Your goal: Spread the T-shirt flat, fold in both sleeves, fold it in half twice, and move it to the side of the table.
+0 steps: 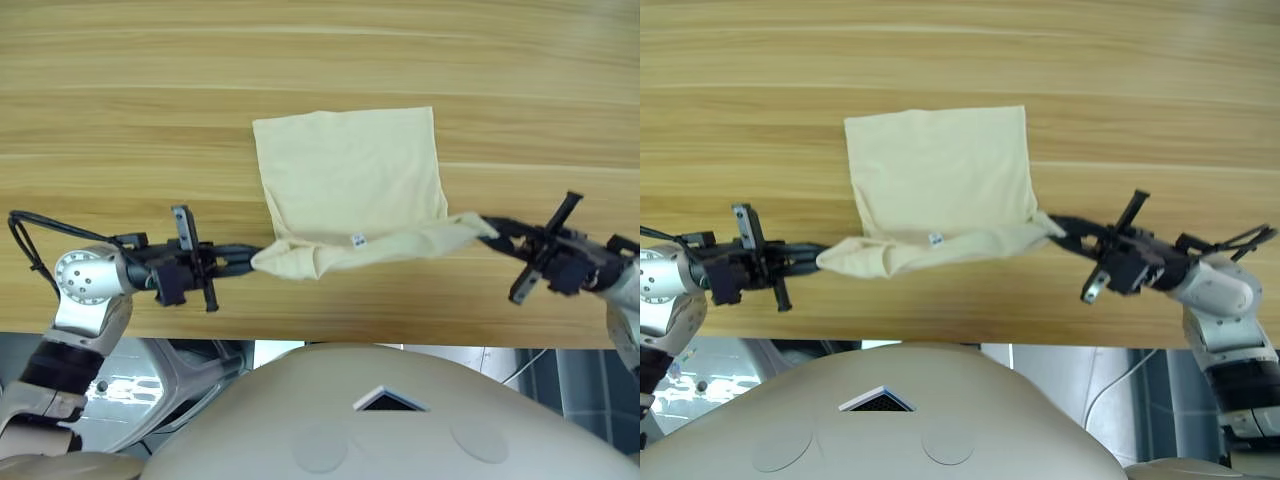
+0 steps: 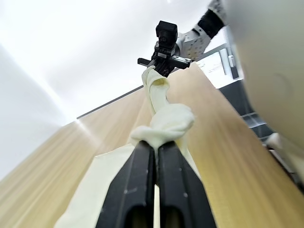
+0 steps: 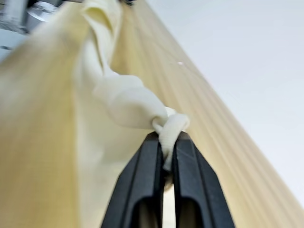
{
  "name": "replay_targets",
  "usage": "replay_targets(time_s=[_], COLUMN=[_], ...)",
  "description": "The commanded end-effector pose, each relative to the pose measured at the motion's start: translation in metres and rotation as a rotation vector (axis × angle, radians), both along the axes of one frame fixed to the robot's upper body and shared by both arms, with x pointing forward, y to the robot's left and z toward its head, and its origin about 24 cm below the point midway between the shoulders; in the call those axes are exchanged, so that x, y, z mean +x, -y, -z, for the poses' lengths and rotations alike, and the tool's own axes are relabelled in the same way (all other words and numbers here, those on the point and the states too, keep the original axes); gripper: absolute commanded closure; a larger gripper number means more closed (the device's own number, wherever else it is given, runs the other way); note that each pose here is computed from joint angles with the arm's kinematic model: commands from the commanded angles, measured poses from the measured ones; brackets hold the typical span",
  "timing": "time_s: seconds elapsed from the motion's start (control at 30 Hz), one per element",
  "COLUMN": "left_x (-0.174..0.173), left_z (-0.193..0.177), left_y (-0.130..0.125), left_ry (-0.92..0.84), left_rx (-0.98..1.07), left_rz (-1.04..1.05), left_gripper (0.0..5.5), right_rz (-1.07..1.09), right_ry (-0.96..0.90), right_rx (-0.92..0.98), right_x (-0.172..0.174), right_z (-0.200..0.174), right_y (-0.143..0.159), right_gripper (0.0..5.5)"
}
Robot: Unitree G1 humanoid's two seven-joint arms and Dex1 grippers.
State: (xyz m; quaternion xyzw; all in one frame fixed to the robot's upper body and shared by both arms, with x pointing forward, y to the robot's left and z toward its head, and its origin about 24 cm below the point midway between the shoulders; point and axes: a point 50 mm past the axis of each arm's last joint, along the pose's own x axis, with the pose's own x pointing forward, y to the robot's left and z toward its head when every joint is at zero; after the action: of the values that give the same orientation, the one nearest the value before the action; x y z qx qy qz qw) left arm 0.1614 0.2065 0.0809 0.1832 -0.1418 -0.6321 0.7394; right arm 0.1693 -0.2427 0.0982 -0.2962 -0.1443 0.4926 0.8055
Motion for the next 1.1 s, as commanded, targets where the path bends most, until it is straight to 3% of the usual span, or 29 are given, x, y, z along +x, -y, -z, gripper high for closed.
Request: replay_targets(time_s=[0.03,0.4,0.6,0.83,1.07,1.1], left_x=[0.036,0.127,0.143,0.156,0.166,0.166], left_z=[-0.007,-0.003,0.031,0.059,0.074,0.076], left_y=[0.0,-0.007,0.008,0.022,0.014,0.013], left_ry=[0.063,0.134,0.078,0.012,-0.086,-0.116], left_rx=[-0.027,-0.005,0.111,0.242,0.36,0.367], left_rz=[-0.165,-0.615,-0.64,-0.692,-0.834,-0.843], left_gripper=[5.5,5.5,5.5,5.5,5.5,5.27], right_rz=[0.141,0.374,0.503,0.568,0.595,0.605], right_ry=[0.076,0.127,0.065,-0.082,-0.209,-0.223], right_rx=[-0.019,-0.109,-0.187,-0.284,-0.28,-0.259], right_x=[0.044,0.133,0.17,0.173,0.161,0.161], right_z=[-0.007,0.011,0.037,0.078,0.103,0.103], right_y=[-0.006,-0.044,-0.058,-0.069,-0.073,-0.073], right_gripper=[5.45,5.45,5.45,5.45,5.45,5.45])
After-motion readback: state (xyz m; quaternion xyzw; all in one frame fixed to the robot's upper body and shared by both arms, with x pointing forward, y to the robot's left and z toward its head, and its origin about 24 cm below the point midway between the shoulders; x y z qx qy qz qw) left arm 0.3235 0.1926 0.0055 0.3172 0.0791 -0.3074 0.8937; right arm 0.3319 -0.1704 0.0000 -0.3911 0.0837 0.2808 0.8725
